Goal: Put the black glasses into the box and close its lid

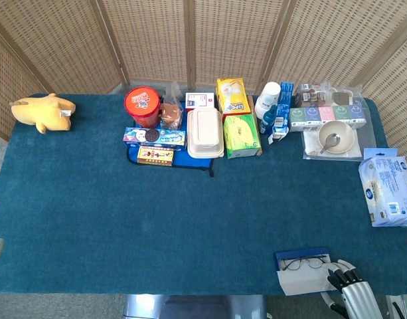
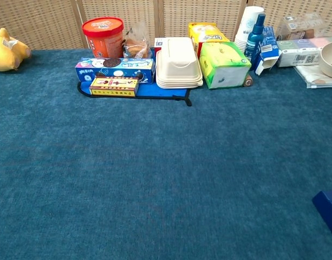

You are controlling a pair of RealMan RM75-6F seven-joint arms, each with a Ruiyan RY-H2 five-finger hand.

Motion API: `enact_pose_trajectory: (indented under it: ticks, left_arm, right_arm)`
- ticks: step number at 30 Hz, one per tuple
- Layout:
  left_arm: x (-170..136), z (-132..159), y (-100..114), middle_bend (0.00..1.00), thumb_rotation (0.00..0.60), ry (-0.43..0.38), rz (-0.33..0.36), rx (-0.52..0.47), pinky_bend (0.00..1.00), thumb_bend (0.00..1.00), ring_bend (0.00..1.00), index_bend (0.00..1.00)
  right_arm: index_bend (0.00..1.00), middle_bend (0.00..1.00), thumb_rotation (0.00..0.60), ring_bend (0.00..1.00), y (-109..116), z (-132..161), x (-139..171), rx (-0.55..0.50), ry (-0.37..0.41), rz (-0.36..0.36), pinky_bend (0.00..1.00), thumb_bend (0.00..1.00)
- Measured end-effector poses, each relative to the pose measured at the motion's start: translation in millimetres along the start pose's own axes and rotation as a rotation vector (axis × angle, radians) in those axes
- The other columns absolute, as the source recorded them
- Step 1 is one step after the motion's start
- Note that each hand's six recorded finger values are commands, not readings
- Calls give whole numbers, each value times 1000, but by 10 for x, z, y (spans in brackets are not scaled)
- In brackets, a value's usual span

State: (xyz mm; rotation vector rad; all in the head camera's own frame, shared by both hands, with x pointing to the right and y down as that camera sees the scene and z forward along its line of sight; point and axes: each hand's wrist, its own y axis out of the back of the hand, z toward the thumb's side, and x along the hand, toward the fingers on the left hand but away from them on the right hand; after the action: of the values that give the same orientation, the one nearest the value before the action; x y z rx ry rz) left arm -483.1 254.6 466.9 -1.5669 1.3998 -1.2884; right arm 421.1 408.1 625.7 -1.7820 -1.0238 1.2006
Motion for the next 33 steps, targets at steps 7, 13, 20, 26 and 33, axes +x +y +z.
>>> enact_pose_trajectory:
  ticks: [7,13,20,26,33]
  left_arm:
    - [0,11,3,339,599,-2,0,0,272,297,219,258]
    - [5,23,-2,339,600,-5,0,-2,271,296,219,258]
    - [17,40,-6,338,600,-10,0,-3,272,296,218,258]
    - [12,25,-20,338,600,-6,-2,-6,271,297,219,259]
    - [4,-1,-24,338,600,1,-2,-9,271,295,218,258]
  right_arm:
    - [670,364,600,331,-22,5,-15,-7,0,5,275,322]
    - [689,377,600,339,-3,13,-30,-15,3,-8,275,320]
    - [688,381,600,341,41,45,-75,-29,21,-38,275,313]
    - [686,381,600,341,71,71,-158,-35,48,-58,276,309]
    - [678,378,600,341,116,64,-296,-36,75,-74,273,308]
